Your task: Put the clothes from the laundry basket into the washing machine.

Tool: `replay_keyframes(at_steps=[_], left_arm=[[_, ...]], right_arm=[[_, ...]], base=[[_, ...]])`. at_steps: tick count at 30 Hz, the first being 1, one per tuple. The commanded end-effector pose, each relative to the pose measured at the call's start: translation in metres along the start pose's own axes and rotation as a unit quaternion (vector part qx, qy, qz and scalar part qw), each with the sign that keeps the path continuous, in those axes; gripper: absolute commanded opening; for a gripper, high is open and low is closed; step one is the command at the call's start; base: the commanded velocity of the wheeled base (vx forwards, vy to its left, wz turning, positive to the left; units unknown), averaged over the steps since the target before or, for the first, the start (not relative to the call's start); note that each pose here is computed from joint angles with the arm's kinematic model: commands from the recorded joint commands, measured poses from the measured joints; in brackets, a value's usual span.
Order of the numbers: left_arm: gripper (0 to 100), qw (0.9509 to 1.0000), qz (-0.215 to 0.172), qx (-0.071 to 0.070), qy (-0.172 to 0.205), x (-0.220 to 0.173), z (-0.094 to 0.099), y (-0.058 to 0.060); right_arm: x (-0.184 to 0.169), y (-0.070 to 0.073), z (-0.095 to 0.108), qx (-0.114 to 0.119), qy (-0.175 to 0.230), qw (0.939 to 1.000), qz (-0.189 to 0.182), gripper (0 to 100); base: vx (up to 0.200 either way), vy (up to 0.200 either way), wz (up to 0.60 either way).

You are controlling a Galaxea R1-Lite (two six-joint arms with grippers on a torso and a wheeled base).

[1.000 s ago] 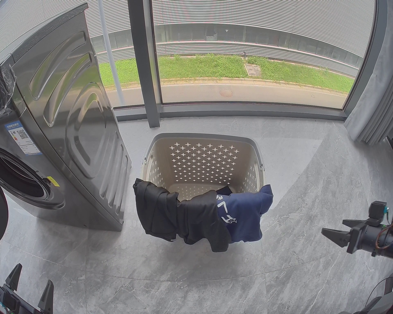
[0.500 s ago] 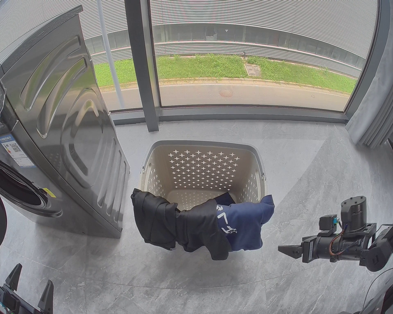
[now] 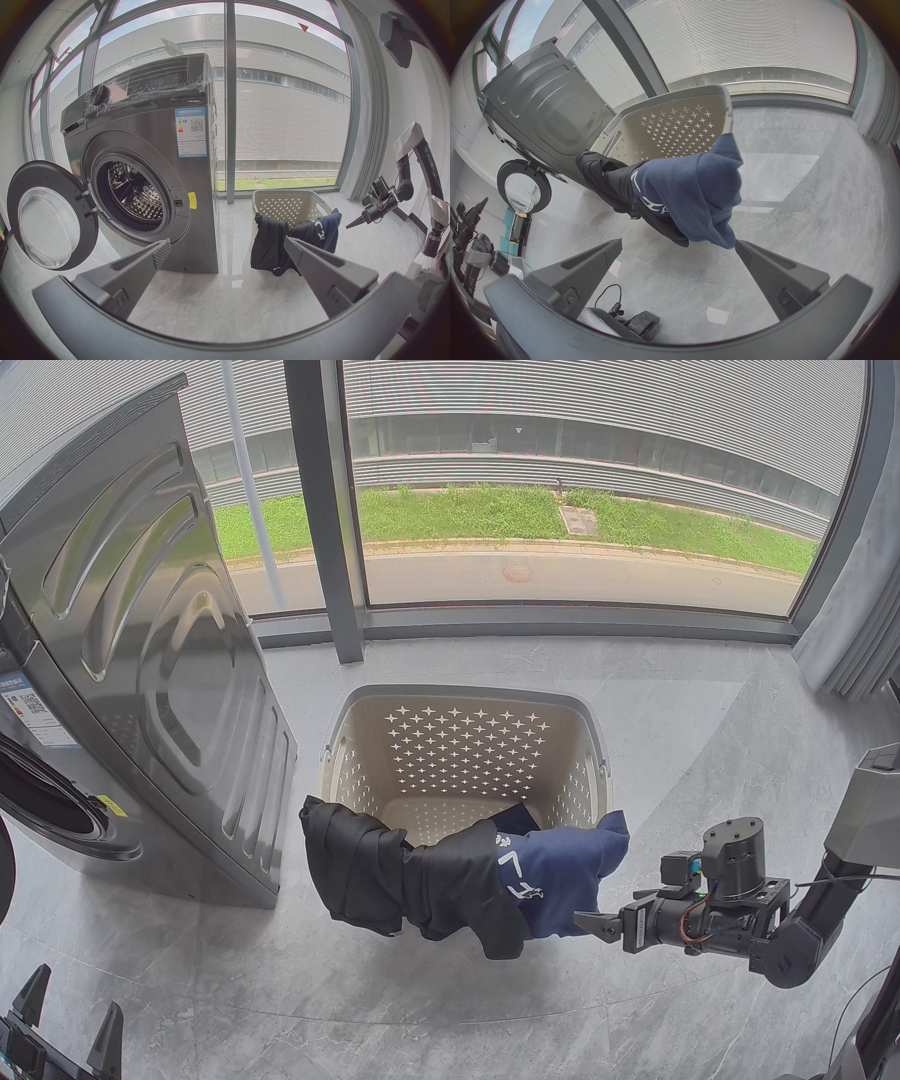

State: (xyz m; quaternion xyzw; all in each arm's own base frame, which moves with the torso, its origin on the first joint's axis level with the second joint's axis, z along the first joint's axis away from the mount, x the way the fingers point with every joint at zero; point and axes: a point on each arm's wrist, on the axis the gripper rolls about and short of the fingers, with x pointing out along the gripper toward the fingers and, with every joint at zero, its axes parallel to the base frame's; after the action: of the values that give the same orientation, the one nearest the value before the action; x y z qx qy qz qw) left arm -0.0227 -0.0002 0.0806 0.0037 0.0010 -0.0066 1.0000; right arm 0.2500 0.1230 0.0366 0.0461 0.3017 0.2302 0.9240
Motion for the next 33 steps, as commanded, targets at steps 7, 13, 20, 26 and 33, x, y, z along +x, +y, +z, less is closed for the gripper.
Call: replay_keyframes(at_steps=[7,13,20,26,33], left_arm=[[100,1.0000,0.000,0.000,0.000,0.000,-0.005,0.000],[100,1.0000,0.000,0.000,0.000,0.000,-0.005,0.000],[100,1.0000,0.000,-0.001,0.000,0.000,-0.005,0.000],[100,1.0000,0.000,-0.001,0.000,0.000,-0.005,0.000],[100,1.0000,0.000,-0.001,0.000,0.000,-0.005,0.000]], right_arm=[[0.036,0.001,-0.002,-0.004,0.007,1.0000,0.005,100],[0.054,0.000,0.004,0.000,-0.005,1.0000,0.006,100],[0.068,-0.004,0.004,0.012,-0.007,0.9999,0.004,100],[0.074,-0.004,0.013,0.014,-0.025,0.9996,0.007,100],[0.073,-0.003,0.013,0.022,-0.024,0.9994,0.008,0]], base=[[0.000,0.000,0.00],[0.000,0.000,0.00],[0.000,0.000,0.00],[0.000,0.000,0.00],[0.000,0.000,0.00]])
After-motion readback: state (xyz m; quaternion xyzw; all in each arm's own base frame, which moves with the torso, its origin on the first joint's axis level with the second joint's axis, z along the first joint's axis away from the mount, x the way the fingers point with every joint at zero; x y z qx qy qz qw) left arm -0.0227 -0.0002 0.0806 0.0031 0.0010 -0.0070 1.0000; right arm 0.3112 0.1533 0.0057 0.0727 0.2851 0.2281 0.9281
